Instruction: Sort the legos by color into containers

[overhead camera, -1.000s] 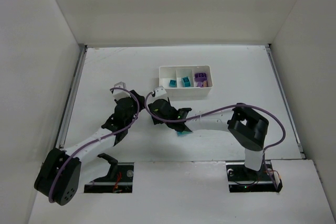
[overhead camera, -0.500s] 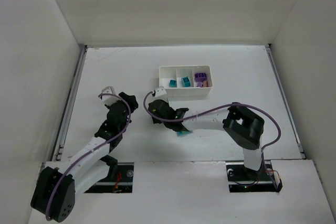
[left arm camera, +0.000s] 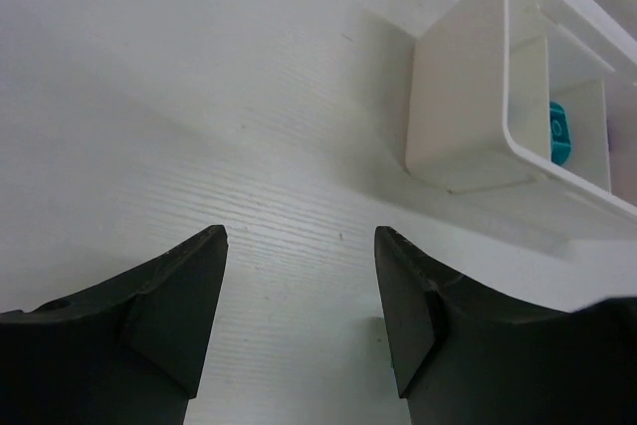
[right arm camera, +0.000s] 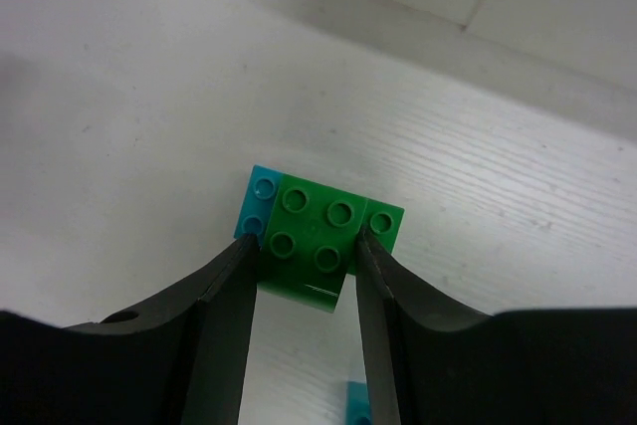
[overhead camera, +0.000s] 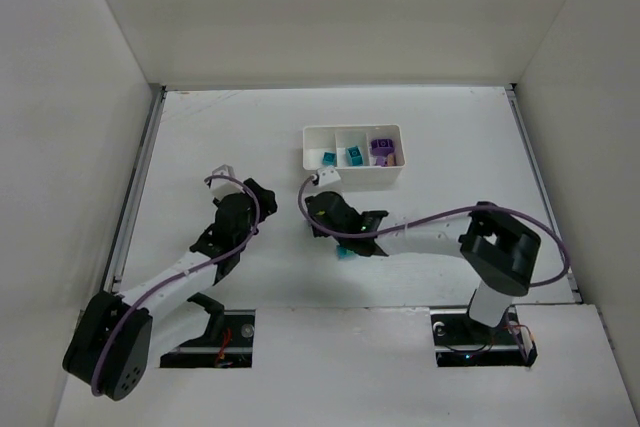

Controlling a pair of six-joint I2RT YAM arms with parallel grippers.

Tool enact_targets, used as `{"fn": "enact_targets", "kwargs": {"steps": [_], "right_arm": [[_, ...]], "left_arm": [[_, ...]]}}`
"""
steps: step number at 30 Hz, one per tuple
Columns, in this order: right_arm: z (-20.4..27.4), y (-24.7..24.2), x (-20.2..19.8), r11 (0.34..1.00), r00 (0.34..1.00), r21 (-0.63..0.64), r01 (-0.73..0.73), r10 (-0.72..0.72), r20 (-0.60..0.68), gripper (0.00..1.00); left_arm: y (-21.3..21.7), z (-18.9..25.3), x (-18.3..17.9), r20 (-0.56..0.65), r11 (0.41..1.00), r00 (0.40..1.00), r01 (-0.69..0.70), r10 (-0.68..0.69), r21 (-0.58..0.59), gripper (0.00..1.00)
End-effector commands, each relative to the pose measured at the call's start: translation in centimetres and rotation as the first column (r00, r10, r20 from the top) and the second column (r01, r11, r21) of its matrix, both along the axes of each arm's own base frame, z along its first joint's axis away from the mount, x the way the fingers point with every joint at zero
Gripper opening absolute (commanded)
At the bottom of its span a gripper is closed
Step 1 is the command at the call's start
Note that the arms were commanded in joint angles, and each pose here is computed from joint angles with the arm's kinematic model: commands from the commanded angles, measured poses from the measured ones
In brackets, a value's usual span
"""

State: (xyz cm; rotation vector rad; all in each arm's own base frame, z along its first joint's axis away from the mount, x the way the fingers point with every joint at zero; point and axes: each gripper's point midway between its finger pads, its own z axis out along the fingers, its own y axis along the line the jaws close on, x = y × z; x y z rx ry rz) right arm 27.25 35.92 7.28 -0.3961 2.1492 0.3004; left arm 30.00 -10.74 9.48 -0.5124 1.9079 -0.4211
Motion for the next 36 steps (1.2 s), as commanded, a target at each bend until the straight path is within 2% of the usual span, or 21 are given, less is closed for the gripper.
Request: {"fn": "enact_targets", "kwargs": {"steps": [1,9,14,20,29,36], "right_arm": [[5.3,0.5,1.6,0.985,0.998,0.174,-0.023,0.011,0.069,0.26],[7.9,0.0,2.0,0.922,0.997,0.380,-0.079,0.069,0.039,0.28],[8.6,0.1,1.9,0.903,0.995,0.419,-0.099,0.092,0.037,0.29],[9.6,0.4,1.3,0.876,0.992,0.467,-0.122,0.119,0.035,0.29],[9.7,0.6,1.0,0.867,0.991,0.481,-0.128,0.130,0.030,0.29],[9.5,0.6,1.0,0.869,0.992,0.480,-0.123,0.127,0.024,0.29]], "left_arm": [[-3.4,4.0,1.0,0.085,0.985,0.991,0.116,-0.105,-0.131,0.59],[-7.2,5.9,-1.4,0.068,0.874,0.968,0.248,-0.242,-0.419,0.63],[-8.3,6.7,-2.2,0.074,0.803,0.962,0.260,-0.262,-0.536,0.64],[-9.7,5.7,-2.5,0.045,0.784,0.952,0.276,-0.302,-0.556,0.63],[-10.2,4.2,-2.6,0.011,0.807,0.952,0.266,-0.307,-0.527,0.56],[-10.5,3.6,-2.1,0.005,0.806,0.953,0.260,-0.304,-0.532,0.40]]}}
